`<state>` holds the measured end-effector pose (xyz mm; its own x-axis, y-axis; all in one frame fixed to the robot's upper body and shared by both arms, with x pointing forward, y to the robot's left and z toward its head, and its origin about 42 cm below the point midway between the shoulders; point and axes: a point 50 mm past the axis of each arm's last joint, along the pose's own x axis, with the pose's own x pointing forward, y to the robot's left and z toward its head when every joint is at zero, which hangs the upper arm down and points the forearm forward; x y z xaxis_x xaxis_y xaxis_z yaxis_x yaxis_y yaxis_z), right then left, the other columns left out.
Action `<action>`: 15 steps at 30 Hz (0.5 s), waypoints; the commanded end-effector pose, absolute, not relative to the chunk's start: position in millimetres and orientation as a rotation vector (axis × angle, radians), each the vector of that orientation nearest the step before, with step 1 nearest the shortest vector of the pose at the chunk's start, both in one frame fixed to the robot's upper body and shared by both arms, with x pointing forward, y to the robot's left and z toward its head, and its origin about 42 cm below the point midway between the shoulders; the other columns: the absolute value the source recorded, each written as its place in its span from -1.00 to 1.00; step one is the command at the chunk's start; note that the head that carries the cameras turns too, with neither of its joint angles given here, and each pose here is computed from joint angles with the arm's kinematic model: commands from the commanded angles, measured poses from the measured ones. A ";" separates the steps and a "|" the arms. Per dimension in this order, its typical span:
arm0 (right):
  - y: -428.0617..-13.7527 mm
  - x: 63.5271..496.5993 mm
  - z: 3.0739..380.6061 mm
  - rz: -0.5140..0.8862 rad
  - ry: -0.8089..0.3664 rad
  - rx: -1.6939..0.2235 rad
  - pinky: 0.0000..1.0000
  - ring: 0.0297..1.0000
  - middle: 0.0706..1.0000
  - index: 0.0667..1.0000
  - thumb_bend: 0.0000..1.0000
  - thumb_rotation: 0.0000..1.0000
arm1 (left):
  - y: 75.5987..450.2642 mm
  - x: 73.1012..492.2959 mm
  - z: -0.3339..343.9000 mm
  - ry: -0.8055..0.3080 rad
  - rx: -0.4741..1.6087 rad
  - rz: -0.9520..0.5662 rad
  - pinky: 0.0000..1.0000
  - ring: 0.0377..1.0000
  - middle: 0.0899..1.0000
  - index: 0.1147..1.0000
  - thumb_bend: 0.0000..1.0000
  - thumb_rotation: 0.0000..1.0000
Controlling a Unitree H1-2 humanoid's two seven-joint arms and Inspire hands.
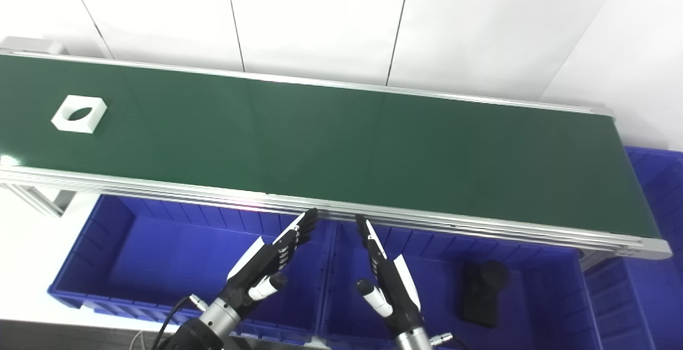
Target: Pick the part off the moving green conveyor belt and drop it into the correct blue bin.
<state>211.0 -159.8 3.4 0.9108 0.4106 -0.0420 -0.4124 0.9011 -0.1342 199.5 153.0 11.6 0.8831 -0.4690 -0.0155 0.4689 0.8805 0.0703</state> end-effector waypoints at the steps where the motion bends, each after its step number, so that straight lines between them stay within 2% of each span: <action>1: -157.8 216.3 12.5 0.430 -0.052 -0.127 0.99 1.00 1.00 1.00 1.00 0.97 | 150.5 207.5 21.6 -0.074 0.078 -0.479 1.00 1.00 1.00 1.00 1.00 0.84; 15: -156.5 216.8 11.3 0.419 -0.047 -0.116 0.99 1.00 0.99 0.96 1.00 0.94 | 151.0 208.1 21.6 -0.074 0.076 -0.472 1.00 1.00 1.00 1.00 1.00 0.81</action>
